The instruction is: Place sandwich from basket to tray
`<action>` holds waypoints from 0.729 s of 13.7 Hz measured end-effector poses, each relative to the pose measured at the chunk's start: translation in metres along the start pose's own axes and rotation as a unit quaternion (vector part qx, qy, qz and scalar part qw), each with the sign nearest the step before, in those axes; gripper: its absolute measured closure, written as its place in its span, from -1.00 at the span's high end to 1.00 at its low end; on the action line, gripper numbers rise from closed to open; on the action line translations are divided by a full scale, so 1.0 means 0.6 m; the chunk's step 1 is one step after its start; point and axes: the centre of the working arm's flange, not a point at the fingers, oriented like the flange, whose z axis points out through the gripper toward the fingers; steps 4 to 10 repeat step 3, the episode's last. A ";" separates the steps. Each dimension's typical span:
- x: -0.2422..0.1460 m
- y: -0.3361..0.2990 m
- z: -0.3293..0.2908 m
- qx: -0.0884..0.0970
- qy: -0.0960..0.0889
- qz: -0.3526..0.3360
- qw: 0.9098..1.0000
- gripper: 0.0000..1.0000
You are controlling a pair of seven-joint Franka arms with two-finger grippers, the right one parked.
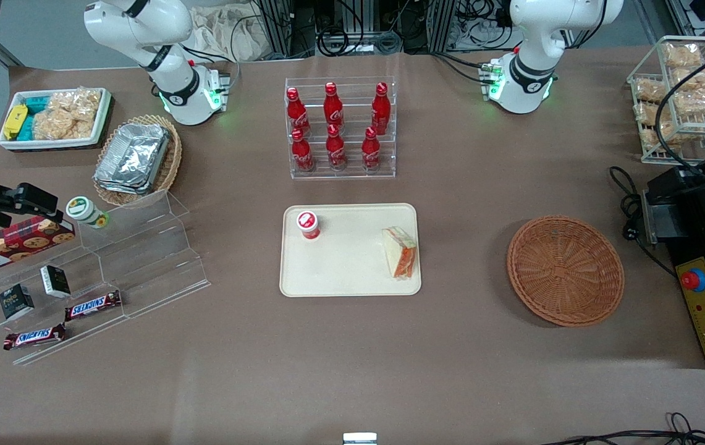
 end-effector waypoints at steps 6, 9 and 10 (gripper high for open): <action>-0.034 0.007 0.009 -0.003 0.003 0.006 1.000 1.00; -0.034 0.007 0.009 -0.003 0.003 0.006 1.000 1.00; -0.034 0.007 0.009 -0.003 0.003 0.006 1.000 1.00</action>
